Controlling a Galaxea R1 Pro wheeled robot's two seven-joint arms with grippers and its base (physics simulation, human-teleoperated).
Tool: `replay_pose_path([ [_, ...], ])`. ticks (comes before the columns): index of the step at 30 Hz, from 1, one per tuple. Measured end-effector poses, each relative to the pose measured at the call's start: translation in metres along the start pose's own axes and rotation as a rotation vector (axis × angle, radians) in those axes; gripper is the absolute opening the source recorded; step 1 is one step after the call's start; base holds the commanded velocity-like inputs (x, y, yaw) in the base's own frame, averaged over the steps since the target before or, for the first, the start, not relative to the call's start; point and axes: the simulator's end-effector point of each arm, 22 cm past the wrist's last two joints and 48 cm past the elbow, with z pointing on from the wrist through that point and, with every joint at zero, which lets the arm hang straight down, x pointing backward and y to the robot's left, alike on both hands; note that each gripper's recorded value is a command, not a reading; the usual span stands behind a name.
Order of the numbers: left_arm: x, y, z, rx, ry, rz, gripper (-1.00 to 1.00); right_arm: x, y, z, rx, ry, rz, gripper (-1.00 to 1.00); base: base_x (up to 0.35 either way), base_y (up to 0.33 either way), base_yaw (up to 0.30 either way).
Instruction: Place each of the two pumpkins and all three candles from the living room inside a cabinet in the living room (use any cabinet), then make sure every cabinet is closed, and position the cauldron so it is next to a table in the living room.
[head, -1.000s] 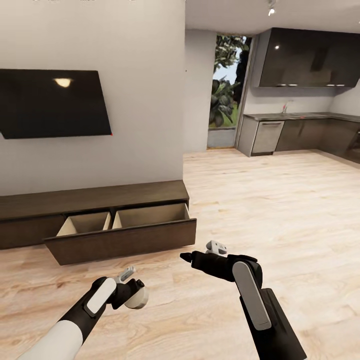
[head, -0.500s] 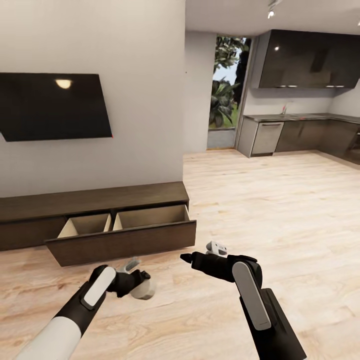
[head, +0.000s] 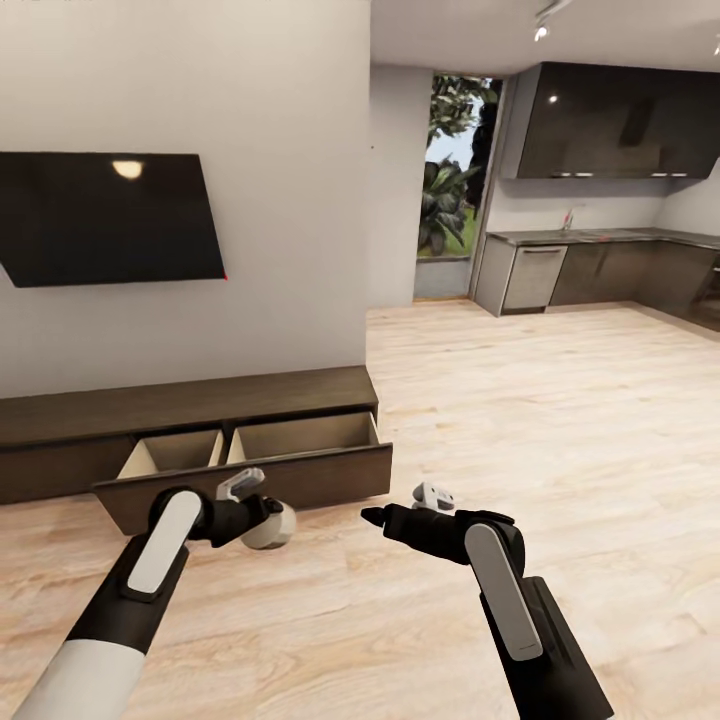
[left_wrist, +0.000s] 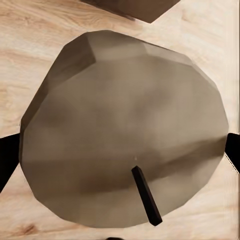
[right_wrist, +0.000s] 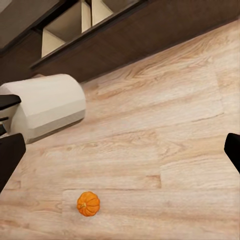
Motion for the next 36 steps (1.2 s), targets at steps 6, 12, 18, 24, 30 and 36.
replay_pose_path([
  [6, -0.008, -0.004, -0.016, 0.007, -0.028, 0.005, -1.00, -0.003, 0.005, -0.005, 0.000, 0.002, 0.002, 1.00, 0.000, 0.000, 0.000],
  [12, -0.009, -0.006, -0.024, 0.009, -0.029, 0.001, -1.00, -0.006, 0.009, -0.011, 0.004, 0.000, -0.003, 1.00, 0.000, 0.000, 0.000],
  [18, -0.008, -0.005, -0.025, 0.009, -0.030, 0.000, -1.00, -0.006, 0.011, -0.011, 0.002, 0.001, -0.007, 1.00, 0.000, 0.000, 0.000],
  [24, -0.009, -0.009, -0.033, 0.022, -0.051, 0.013, -1.00, -0.006, 0.011, -0.011, 0.000, 0.001, -0.009, 1.00, 0.056, 0.000, 0.000],
  [30, -0.005, -0.009, -0.035, 0.026, -0.055, 0.016, -1.00, -0.006, 0.012, -0.011, 0.000, 0.001, -0.009, 1.00, 0.294, 0.000, 0.000],
  [36, -0.004, -0.009, -0.036, 0.025, -0.056, 0.017, -1.00, -0.006, 0.012, -0.011, 0.000, 0.000, -0.009, 1.00, 0.342, -0.025, 0.000],
])
